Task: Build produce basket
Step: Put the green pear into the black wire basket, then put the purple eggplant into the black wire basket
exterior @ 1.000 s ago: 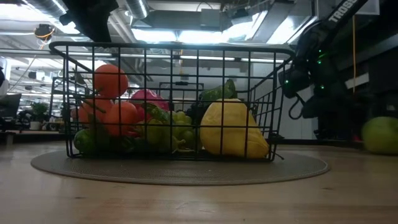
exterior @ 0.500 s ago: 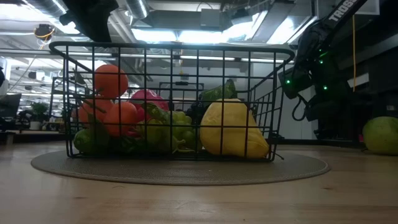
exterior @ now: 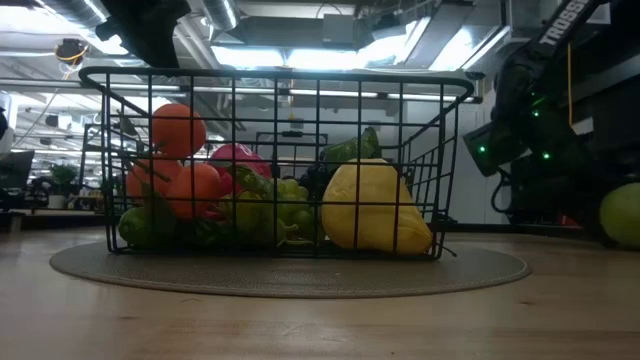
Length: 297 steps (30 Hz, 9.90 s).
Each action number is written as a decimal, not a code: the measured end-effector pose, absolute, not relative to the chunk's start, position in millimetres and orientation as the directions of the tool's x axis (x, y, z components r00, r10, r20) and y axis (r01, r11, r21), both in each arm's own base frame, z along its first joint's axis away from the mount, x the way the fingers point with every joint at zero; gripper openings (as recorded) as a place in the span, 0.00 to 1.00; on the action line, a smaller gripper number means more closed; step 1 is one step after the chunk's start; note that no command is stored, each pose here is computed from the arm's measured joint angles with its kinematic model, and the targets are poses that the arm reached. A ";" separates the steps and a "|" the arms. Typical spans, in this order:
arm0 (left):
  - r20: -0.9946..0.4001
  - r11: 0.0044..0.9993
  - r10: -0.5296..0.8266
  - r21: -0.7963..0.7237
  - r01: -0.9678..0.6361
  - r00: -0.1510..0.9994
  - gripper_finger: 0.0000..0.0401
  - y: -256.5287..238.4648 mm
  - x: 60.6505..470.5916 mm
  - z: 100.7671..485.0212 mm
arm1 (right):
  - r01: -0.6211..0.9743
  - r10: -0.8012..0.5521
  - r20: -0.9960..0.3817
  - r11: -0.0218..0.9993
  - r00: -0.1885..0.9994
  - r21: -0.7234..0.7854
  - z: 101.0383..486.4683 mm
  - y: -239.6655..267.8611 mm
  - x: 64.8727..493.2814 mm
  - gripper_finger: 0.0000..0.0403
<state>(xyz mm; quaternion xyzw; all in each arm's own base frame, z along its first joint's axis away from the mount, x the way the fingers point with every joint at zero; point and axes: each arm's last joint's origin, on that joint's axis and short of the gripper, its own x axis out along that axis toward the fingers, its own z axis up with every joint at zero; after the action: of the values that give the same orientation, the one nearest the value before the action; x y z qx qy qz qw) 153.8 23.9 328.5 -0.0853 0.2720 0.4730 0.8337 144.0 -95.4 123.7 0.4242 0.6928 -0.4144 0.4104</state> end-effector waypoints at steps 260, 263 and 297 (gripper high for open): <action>-0.923 0.543 -0.189 -0.382 -0.748 0.335 0.35 182.3 230.1 172.1 | 0.759 -0.555 -0.756 0.640 0.347 -0.122 286.5 -84.5 276.9 0.56; -0.905 0.504 -0.241 -0.426 -0.751 0.351 0.35 180.7 236.3 163.6 | 0.758 -0.553 -0.758 0.641 0.347 -0.121 286.4 -84.5 276.9 0.56; -0.857 0.554 -0.187 -0.496 -0.668 0.481 0.01 170.4 278.1 148.5 | 0.751 -0.541 -0.775 0.646 0.327 -0.134 284.8 -83.6 274.4 0.56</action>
<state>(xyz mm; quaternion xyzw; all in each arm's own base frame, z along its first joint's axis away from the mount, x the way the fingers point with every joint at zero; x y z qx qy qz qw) 278.1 170.4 148.5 -0.4428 0.4828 0.1633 0.7377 274.4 -83.6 284.8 0.1257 0.4191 -0.4014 0.8047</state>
